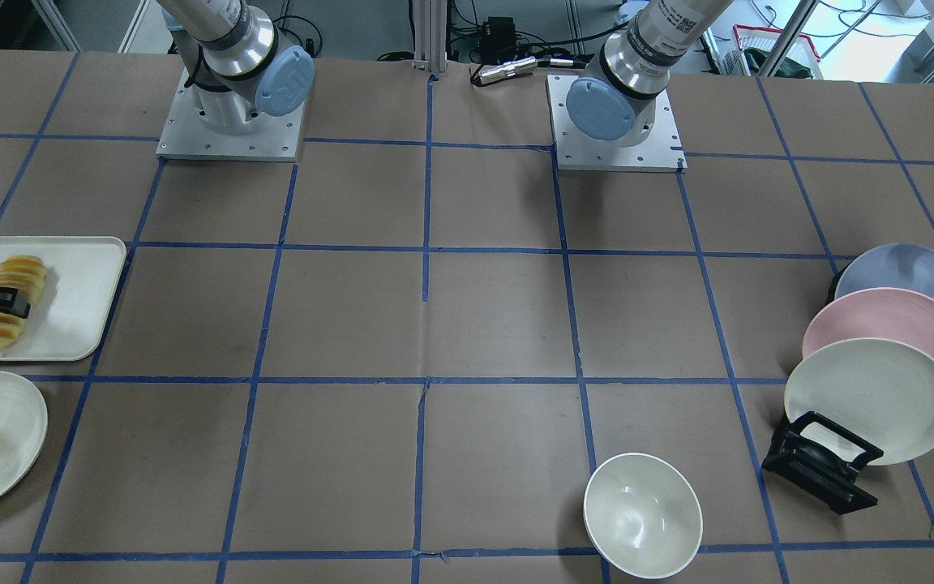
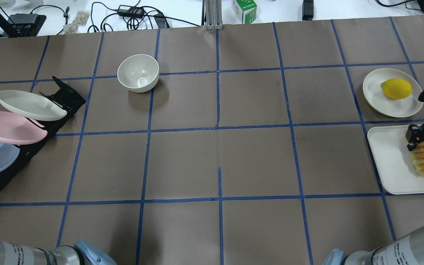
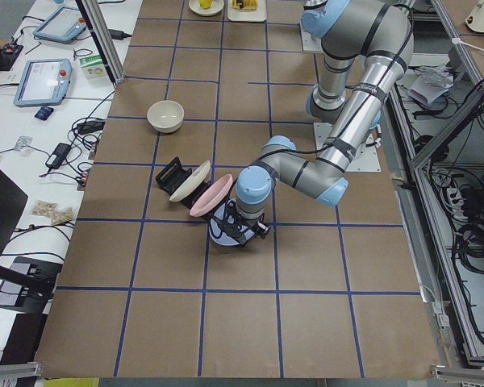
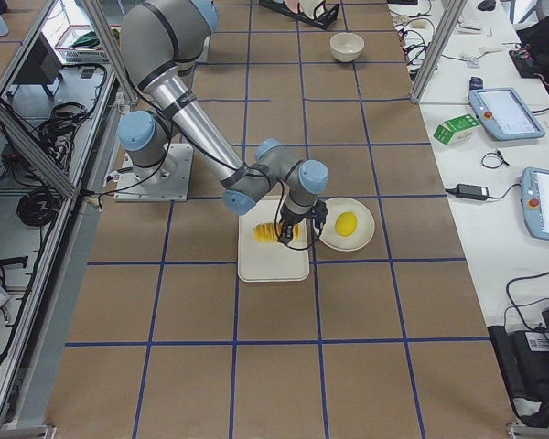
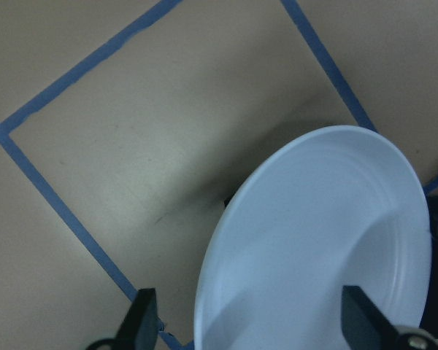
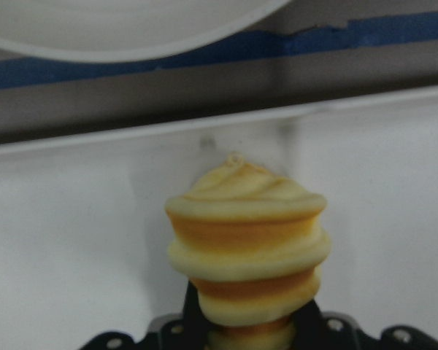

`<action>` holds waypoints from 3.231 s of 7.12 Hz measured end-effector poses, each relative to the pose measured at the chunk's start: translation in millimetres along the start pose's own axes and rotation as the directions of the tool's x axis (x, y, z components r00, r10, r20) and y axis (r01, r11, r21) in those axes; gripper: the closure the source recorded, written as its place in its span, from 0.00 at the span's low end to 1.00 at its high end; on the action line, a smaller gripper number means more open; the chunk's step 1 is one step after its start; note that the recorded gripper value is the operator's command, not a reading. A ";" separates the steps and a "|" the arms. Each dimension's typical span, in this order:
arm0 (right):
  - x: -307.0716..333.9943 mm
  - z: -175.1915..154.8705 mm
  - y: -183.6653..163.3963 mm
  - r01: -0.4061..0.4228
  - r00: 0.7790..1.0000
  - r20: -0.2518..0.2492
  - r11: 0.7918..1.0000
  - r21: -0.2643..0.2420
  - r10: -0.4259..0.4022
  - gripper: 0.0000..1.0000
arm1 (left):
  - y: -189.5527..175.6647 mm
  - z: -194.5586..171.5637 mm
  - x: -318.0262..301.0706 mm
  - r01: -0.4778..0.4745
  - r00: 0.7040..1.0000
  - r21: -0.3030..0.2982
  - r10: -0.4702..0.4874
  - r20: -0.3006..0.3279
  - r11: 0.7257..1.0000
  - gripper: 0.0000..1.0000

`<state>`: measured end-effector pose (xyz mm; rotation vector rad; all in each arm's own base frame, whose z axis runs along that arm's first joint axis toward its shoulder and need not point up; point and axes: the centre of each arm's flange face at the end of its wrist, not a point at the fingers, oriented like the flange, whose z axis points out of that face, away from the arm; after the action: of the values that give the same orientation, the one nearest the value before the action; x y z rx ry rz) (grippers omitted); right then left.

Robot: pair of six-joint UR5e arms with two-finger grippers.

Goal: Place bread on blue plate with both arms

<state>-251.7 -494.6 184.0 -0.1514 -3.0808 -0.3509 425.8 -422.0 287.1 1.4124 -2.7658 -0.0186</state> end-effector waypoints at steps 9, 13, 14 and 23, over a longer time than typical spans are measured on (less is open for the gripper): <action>-107.0 -171.8 17.1 -0.110 0.989 0.094 0.993 -0.051 0.115 1.00 | 4.9 12.2 -6.2 -0.014 0.995 -0.096 0.024 0.098 0.995 1.00; -215.6 -216.8 41.5 -0.158 0.973 0.163 0.987 -0.039 0.162 1.00 | 9.4 -1.5 -4.4 -0.041 0.994 -0.101 0.051 0.101 0.994 1.00; -245.1 -223.4 47.0 -0.156 0.975 0.157 0.987 -0.030 0.158 1.00 | 13.2 -10.6 -3.5 -0.042 0.993 -0.097 0.052 0.102 0.994 1.00; -362.4 -243.8 64.0 -0.071 0.991 0.118 0.996 0.046 0.065 1.00 | 153.4 -133.7 90.3 -0.152 0.984 -0.286 0.172 0.047 0.946 1.00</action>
<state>121.5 -521.3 418.3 -0.2843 -3.1859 -0.2714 253.7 -404.5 427.3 1.1330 -2.7844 -0.4484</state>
